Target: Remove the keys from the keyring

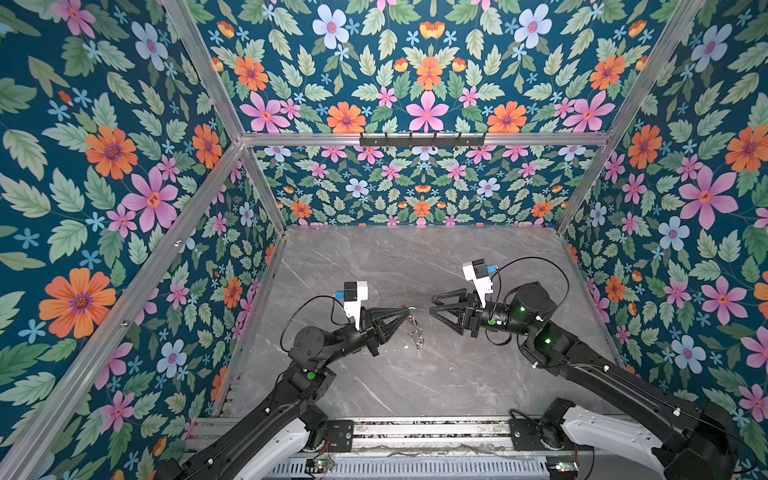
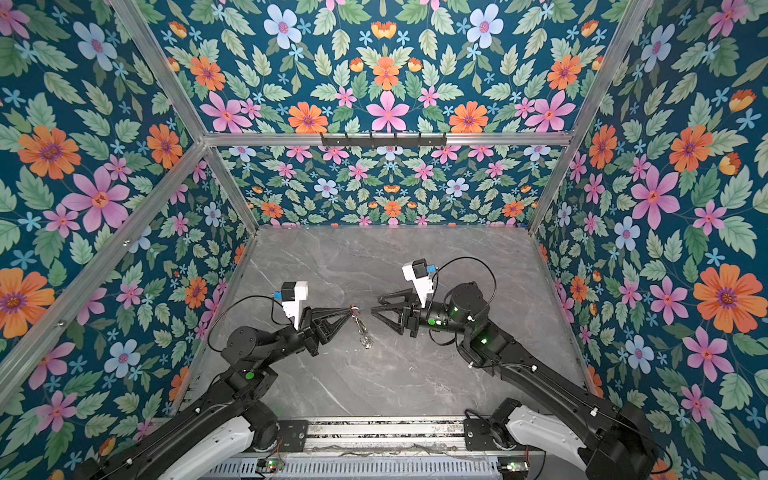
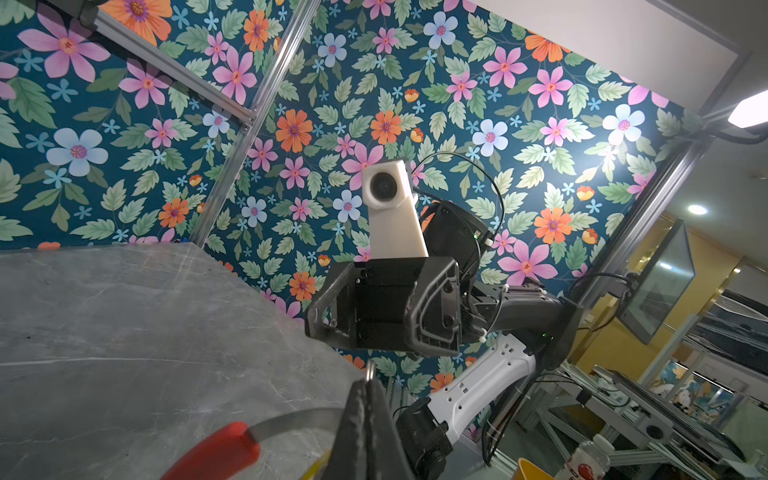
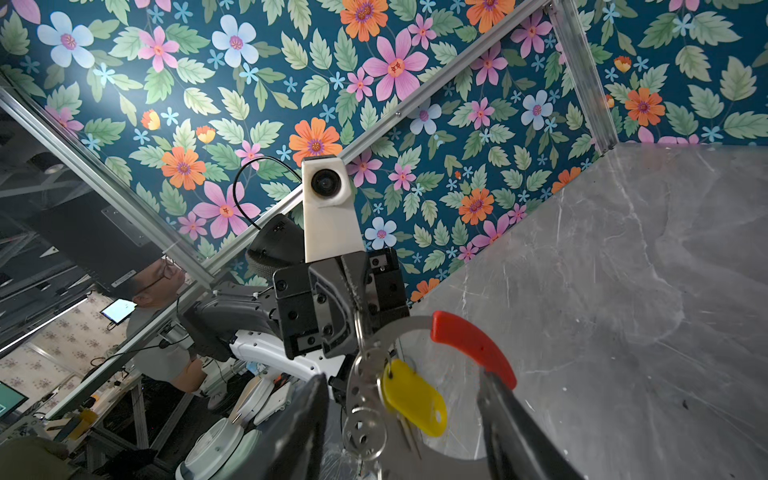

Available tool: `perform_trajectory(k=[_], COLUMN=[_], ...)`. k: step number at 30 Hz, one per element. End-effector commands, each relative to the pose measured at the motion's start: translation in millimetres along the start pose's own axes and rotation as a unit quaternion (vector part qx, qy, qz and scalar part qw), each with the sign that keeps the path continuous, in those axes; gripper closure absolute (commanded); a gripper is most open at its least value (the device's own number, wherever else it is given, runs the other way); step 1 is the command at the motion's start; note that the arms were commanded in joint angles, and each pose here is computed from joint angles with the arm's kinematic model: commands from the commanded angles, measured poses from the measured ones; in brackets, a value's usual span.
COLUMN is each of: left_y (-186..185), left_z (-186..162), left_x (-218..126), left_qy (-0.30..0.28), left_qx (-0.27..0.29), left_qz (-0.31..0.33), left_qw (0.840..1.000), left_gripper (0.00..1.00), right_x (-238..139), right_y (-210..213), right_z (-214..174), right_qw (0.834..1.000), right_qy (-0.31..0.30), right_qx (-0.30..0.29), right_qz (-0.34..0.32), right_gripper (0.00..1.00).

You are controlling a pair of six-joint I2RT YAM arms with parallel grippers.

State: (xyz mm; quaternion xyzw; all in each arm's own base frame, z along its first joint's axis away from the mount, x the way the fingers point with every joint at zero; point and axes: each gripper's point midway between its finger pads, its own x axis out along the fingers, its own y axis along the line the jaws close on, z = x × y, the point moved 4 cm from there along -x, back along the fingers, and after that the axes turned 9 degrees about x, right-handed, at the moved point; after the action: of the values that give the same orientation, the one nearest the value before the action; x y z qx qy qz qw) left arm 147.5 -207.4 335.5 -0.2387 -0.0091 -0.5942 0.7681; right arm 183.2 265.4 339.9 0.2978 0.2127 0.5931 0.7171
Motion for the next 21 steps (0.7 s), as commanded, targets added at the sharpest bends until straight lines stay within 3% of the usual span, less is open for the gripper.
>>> perform_trajectory(k=[1, 11, 21], left_y=[-1.3, -9.4, -11.4], left_z=[6.0, 6.6, 8.0], left_x=[0.0, -0.8, -4.3], left_qy=[-0.012, -0.045, -0.073], left_qx=[0.018, 0.014, 0.012], left_qz=[0.007, -0.030, -0.039], left_qw=[1.000, 0.998, 0.996], left_gripper=[1.00, 1.00, 1.00], right_x=[0.9, 30.3, 29.7], right_y=[2.8, 25.6, 22.4], right_z=[3.9, -12.6, -5.7], right_qw=[1.000, 0.998, 0.998], right_qy=[-0.014, 0.010, -0.048], right_qx=[-0.009, -0.040, -0.030], right_qz=[0.005, 0.050, 0.038], right_gripper=[0.41, 0.52, 0.70])
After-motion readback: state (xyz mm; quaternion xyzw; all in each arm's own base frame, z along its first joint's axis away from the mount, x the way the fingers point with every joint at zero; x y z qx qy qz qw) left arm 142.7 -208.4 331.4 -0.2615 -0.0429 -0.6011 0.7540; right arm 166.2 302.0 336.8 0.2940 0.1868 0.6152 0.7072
